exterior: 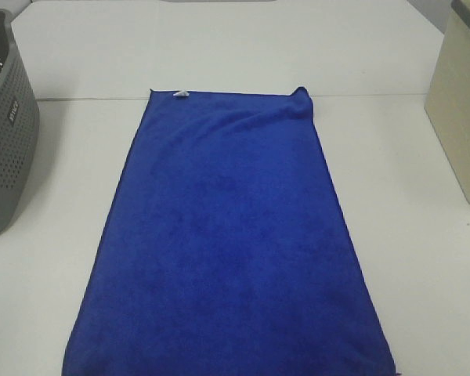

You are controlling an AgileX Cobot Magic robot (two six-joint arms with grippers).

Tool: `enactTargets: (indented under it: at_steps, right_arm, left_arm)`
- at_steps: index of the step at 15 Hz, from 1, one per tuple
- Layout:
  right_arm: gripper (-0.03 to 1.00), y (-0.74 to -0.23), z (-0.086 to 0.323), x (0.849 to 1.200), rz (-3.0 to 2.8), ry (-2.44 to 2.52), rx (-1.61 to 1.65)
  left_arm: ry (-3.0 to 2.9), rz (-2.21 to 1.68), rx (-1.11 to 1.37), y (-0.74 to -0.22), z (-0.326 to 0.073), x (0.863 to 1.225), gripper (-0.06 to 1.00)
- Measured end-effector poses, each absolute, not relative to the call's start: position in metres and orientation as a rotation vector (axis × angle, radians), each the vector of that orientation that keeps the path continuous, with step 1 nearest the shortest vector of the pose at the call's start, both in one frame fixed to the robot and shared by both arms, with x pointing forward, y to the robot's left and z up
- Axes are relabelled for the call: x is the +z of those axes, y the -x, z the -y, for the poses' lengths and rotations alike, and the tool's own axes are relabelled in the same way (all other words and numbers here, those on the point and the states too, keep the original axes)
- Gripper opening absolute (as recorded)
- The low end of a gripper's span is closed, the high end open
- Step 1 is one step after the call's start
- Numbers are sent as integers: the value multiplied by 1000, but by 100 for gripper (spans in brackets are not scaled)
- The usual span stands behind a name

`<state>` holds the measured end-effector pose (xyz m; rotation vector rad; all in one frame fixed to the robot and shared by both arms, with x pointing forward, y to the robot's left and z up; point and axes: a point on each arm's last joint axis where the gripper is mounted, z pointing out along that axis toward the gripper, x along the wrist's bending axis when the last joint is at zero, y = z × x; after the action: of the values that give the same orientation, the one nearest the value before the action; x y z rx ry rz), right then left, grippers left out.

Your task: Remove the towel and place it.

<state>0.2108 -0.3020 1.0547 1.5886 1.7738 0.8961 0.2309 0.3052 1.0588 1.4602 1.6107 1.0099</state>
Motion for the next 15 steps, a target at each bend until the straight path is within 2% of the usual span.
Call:
enactTargets:
  at_steps: [15]
  right_arm:
    - [95,-227,298,1046,-1761,-1494,952]
  left_arm:
    - [-1535,-1516,948,-232,-296,1056,79]
